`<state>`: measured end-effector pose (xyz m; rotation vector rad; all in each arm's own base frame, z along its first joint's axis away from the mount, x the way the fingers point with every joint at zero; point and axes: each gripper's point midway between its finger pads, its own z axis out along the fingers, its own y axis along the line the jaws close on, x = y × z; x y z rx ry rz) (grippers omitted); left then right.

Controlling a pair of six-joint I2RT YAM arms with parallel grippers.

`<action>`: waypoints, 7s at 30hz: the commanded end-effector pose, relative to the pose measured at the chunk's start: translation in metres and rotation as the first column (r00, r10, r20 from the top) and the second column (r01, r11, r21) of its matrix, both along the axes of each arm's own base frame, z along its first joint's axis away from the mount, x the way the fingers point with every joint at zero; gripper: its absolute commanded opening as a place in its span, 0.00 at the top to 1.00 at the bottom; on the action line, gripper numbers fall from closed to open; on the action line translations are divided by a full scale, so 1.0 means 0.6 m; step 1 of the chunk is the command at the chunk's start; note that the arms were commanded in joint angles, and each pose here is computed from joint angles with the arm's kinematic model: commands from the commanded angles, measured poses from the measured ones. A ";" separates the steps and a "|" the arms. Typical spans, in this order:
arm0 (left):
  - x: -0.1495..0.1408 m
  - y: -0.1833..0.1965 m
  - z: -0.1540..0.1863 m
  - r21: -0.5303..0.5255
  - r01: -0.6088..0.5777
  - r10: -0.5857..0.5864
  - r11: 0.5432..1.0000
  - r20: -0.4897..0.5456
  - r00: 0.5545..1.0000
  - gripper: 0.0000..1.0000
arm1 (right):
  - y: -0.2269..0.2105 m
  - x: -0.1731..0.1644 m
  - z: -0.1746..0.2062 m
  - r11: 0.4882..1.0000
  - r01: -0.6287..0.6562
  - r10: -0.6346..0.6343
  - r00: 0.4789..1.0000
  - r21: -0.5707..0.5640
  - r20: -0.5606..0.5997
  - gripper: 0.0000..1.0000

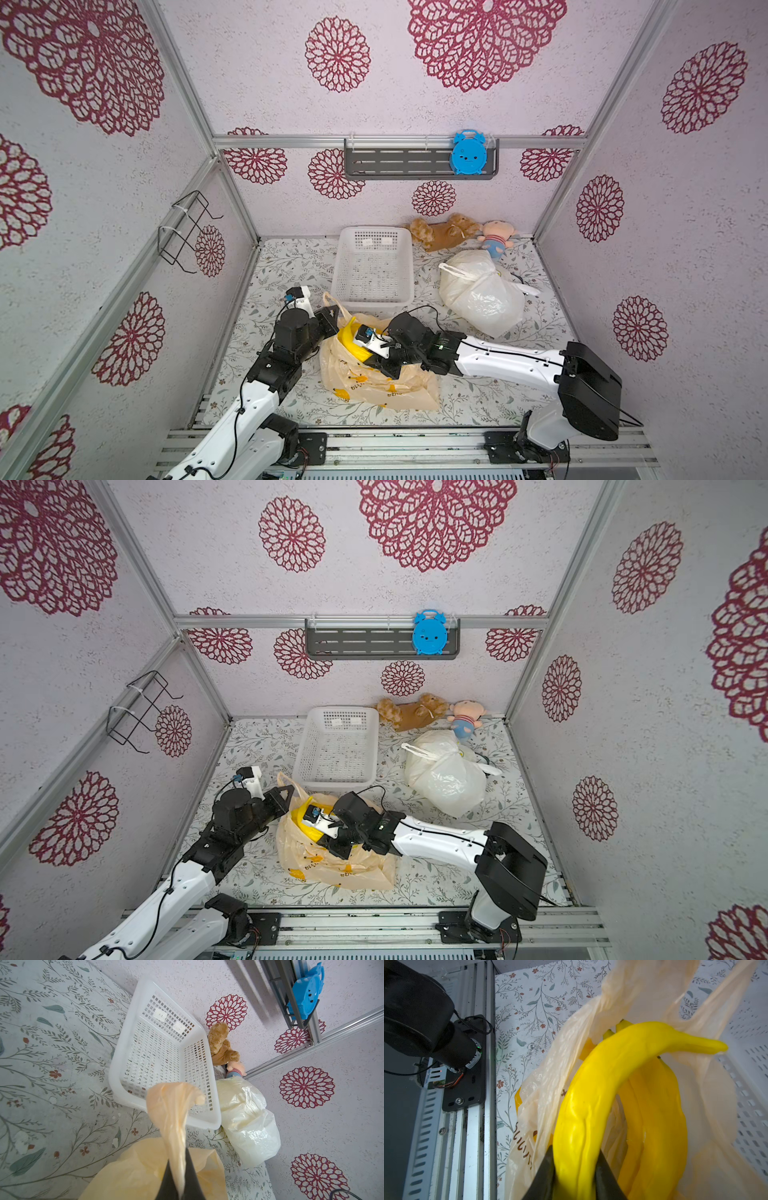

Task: Place the banana into a plastic bag & tie a knot
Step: Place the banana into the plastic bag, then adjust the plastic bag at the center of the board.

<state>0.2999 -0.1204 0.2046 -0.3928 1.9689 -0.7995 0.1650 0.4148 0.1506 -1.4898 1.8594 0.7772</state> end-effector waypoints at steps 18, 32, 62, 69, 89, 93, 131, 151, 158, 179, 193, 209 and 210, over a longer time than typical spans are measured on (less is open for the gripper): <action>0.014 -0.022 0.067 -0.010 0.068 -0.066 0.998 0.131 0.989 1.00 | -0.005 0.025 0.023 0.995 0.091 -0.075 0.959 -0.046 0.272 1.00; 0.031 -0.041 0.081 -0.002 0.117 -0.115 0.993 0.153 0.982 1.00 | 0.023 0.001 -0.036 0.967 0.058 0.042 0.924 -0.248 0.379 1.00; 0.016 0.030 -0.047 0.091 -0.090 0.096 0.992 -0.072 0.993 1.00 | -0.106 0.125 -0.009 0.850 0.446 -0.472 0.881 -0.281 -0.027 0.50; 0.020 0.026 -0.051 0.090 -0.081 0.088 0.993 -0.079 0.993 1.00 | -0.098 0.113 -0.049 0.838 0.385 -0.445 0.892 -0.386 -0.078 0.56; 0.017 0.030 -0.037 0.092 -0.090 0.096 0.992 -0.062 0.993 1.00 | -0.091 0.168 -0.027 0.778 0.484 -0.505 0.861 -0.402 0.059 1.00; 0.018 0.035 -0.031 0.101 -0.103 0.109 0.990 -0.054 0.993 1.00 | -0.100 0.191 0.047 0.786 0.558 -0.546 0.828 -0.264 0.125 1.00; 0.043 0.052 -0.022 0.191 -0.126 0.146 0.973 -0.092 0.985 1.00 | -0.128 0.151 0.155 0.903 0.428 -0.429 0.899 0.035 0.092 0.49; 0.041 0.062 -0.050 0.188 -0.127 0.151 0.974 -0.119 0.981 1.00 | -0.097 0.167 -0.065 0.786 0.347 -0.370 0.927 -0.511 0.060 0.59; 0.042 0.061 -0.052 0.173 -0.121 0.142 0.977 -0.117 0.983 1.00 | -0.123 0.198 -0.085 0.702 0.431 -0.437 0.889 -0.568 0.135 0.53; 0.038 0.062 -0.039 0.158 -0.123 0.140 0.980 -0.104 0.985 1.00 | -0.129 0.228 0.128 0.842 0.540 -0.539 0.842 -0.020 0.031 1.00; 0.038 0.059 -0.065 0.168 -0.109 0.134 0.980 -0.144 0.980 0.99 | -0.140 0.132 -0.001 0.822 0.392 -0.471 0.876 -0.414 -0.106 0.53; 0.035 0.063 -0.075 0.169 -0.117 0.141 0.979 -0.142 0.980 0.98 | -0.148 0.170 -0.071 0.708 0.465 -0.541 0.841 -0.532 0.014 0.91; 0.035 0.063 -0.072 0.166 -0.118 0.142 0.979 -0.138 0.980 0.98 | -0.146 0.174 -0.059 0.717 0.479 -0.545 0.838 -0.507 0.021 0.96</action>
